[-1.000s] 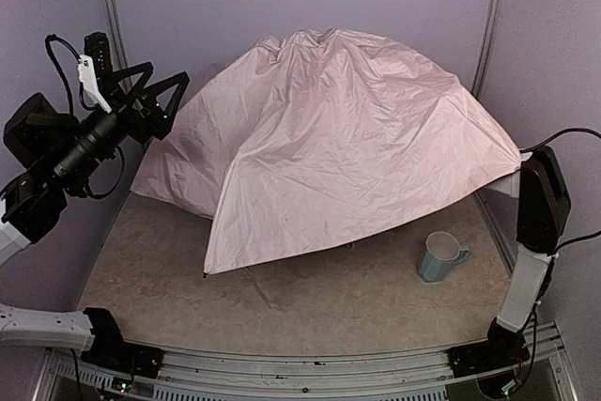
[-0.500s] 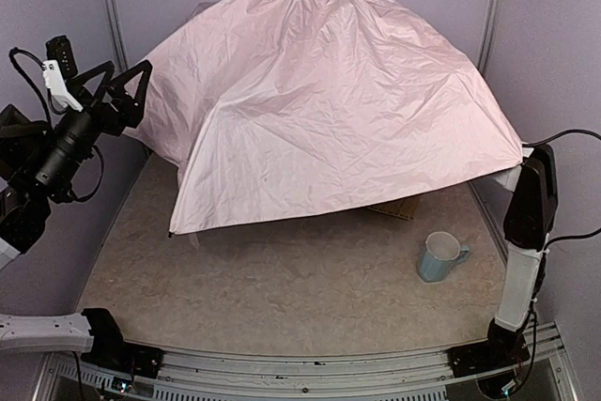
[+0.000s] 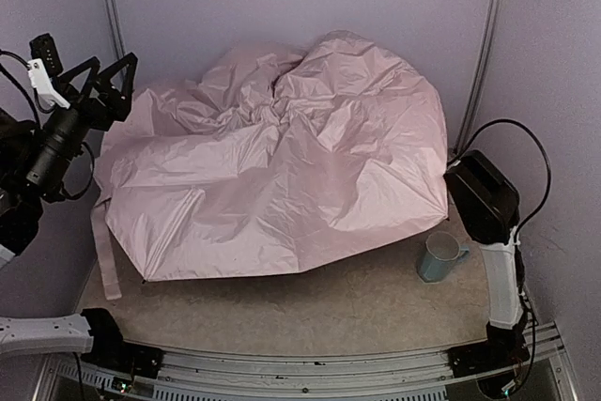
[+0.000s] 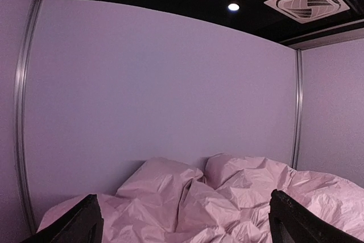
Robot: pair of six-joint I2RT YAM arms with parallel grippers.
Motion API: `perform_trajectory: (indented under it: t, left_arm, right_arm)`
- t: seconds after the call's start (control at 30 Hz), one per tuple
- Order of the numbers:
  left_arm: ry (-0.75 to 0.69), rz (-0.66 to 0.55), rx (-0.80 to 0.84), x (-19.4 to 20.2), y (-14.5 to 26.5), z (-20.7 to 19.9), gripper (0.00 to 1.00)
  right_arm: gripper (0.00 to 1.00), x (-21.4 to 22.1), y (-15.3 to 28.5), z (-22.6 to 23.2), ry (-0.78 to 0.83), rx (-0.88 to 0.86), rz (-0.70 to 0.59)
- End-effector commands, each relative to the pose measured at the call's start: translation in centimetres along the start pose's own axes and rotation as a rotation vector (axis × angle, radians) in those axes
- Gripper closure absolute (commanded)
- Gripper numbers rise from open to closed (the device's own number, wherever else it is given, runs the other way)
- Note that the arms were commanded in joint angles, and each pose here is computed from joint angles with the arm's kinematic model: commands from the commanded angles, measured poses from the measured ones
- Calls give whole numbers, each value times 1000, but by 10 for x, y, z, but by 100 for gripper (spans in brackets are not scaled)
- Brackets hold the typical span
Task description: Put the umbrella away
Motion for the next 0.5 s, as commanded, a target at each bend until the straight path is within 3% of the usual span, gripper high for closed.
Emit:
perform_trajectory:
  t: [0.0, 0.3, 0.47]
  left_arm:
    - [-104, 160, 76, 51, -32, -14, 1]
    - [-15, 339, 179, 130, -66, -8, 2]
    - [-11, 358, 181, 139, -64, -7, 2]
  right_arm:
    - [100, 98, 24, 9, -68, -37, 161]
    - [100, 123, 40, 12, -8, -20, 255]
    - [100, 93, 30, 7, 32, -11, 231]
Point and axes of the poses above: each gripper's point midway between its finger pads, its own y axis back along the fingers, its own z axis along the line the jaws close on, x = y × z, the point moved 10 cm from there along y, back along the fingers, and after that the axes turned 3 degrees about y, right-handed, at the moved point
